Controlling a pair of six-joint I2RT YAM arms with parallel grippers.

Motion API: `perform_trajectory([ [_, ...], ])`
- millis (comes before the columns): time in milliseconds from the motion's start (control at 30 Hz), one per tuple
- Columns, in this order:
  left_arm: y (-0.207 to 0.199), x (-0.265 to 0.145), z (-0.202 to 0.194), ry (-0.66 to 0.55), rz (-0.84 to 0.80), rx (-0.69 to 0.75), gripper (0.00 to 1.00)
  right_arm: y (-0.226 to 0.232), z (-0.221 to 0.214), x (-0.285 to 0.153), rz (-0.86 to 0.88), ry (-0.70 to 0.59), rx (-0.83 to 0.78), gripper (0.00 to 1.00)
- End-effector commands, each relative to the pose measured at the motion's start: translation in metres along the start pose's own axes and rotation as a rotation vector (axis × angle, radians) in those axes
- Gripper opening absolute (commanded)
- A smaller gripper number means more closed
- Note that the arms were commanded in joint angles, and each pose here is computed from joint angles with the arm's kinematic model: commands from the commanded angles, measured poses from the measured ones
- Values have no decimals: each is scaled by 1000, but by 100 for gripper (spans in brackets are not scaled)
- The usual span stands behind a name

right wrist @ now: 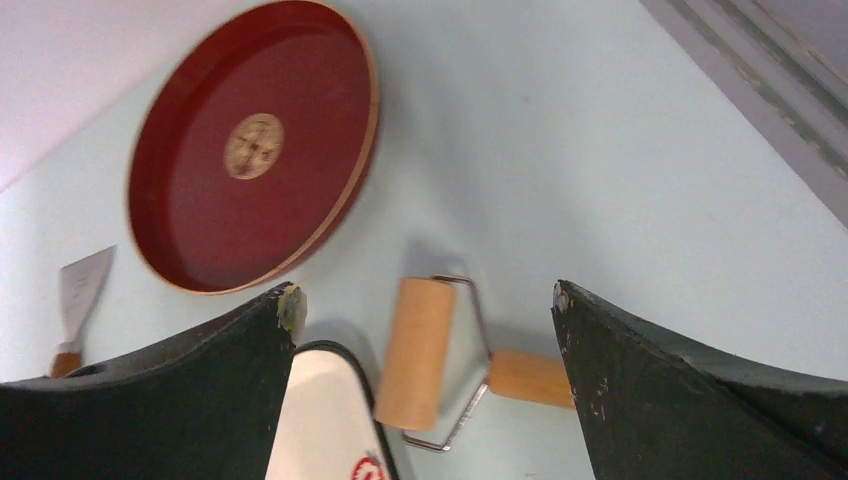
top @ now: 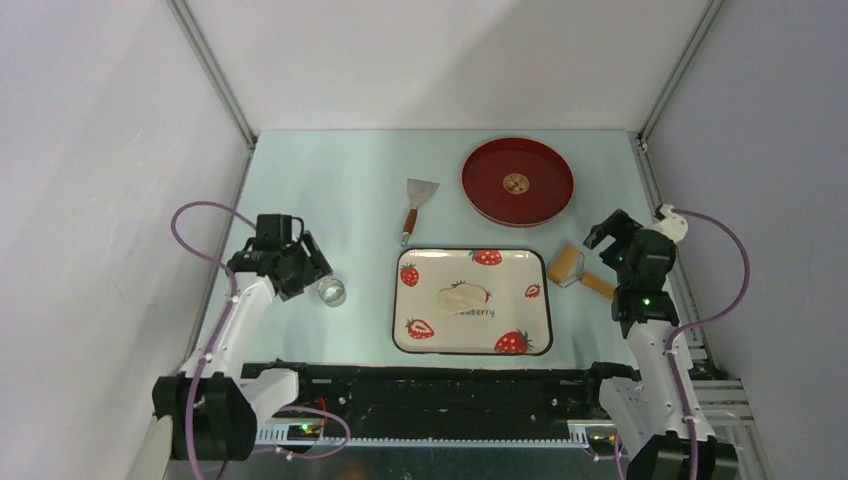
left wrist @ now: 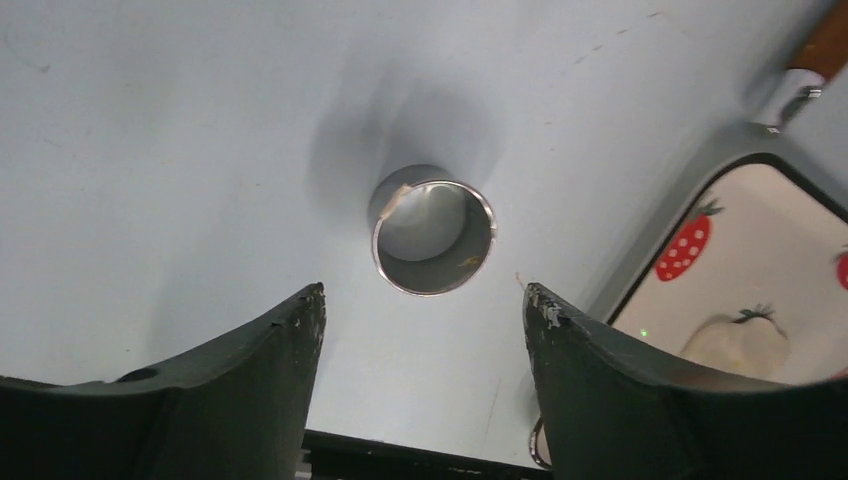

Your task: Roll out the dumpling wrappers from the dough

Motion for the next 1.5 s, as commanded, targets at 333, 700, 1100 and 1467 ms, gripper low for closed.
perform_trajectory([
  [333, 10, 43, -15, 187, 48, -11, 44, 39, 13, -7, 72, 180, 175, 99],
  [700, 15, 68, -27, 248, 75, -17, 30, 39, 8, -4, 81, 236, 166, 99],
  [1100, 10, 58, -21, 200, 39, -10, 0, 53, -2, -9, 88, 320, 95, 99],
  [1467, -73, 21, -13, 127, -143, 175, 0, 98, -28, -34, 315, 526, -27, 99],
])
Point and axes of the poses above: each gripper's point midway between its finger pads, its own x axis out along the fingers, its own y axis along the line the jaws close on, z = x × y, the point moved 5 cm from there along -x, back along the fingers, and after that the axes turned 4 degrees about x, right-handed, at the moved point
